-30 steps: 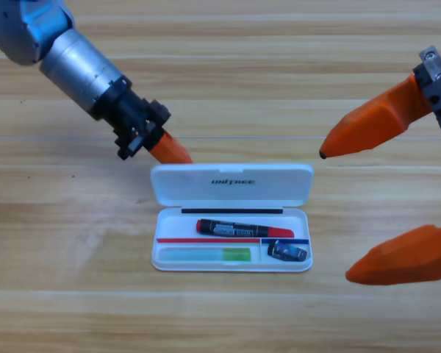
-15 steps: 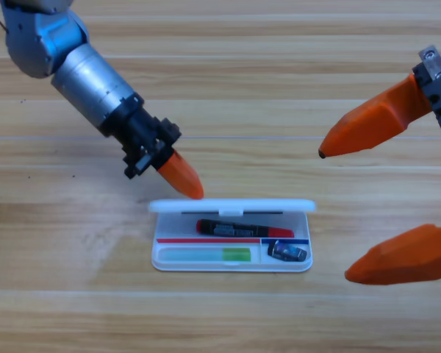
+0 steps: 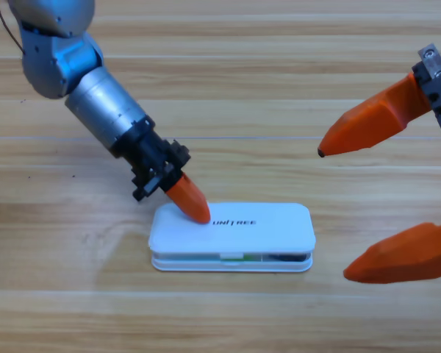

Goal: Clean up eraser and pencils

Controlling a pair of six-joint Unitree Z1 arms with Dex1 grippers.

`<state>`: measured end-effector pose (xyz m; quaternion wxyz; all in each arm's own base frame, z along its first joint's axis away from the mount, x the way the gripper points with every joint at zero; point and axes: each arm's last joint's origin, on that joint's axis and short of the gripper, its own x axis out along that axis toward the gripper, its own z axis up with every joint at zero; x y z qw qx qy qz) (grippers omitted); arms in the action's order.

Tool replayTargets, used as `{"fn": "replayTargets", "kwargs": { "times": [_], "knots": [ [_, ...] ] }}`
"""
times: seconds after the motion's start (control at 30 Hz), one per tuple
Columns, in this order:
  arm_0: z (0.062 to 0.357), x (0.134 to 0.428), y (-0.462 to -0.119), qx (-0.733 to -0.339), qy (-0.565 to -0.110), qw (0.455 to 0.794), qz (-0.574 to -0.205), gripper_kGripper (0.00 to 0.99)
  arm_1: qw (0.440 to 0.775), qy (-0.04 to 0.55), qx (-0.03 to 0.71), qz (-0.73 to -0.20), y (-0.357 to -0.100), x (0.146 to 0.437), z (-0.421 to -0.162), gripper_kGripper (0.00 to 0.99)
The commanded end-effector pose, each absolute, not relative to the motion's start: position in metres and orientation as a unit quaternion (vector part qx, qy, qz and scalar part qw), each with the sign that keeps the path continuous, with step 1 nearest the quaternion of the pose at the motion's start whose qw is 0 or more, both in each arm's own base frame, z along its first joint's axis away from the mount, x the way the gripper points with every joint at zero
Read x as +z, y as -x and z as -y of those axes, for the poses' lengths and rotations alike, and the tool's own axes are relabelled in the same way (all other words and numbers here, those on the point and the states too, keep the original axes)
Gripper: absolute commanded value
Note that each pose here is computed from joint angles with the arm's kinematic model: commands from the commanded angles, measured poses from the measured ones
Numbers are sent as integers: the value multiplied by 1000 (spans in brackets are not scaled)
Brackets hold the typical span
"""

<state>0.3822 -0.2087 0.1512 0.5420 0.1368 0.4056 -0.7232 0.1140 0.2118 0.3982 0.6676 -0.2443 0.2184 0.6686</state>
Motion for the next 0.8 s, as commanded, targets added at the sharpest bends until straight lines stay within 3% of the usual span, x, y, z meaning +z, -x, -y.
{"fn": "replayTargets", "kwargs": {
  "times": [0.03, 0.8],
  "knots": [
    [221, 116, -374, -732, -129, 513, -429, 0, 670, 233, 668, -224, -114, 395, -206, 988],
    [227, 97, -367, -725, -150, 504, -445, 0, 669, 232, 668, -228, -116, 393, -208, 988]
  ]
}}
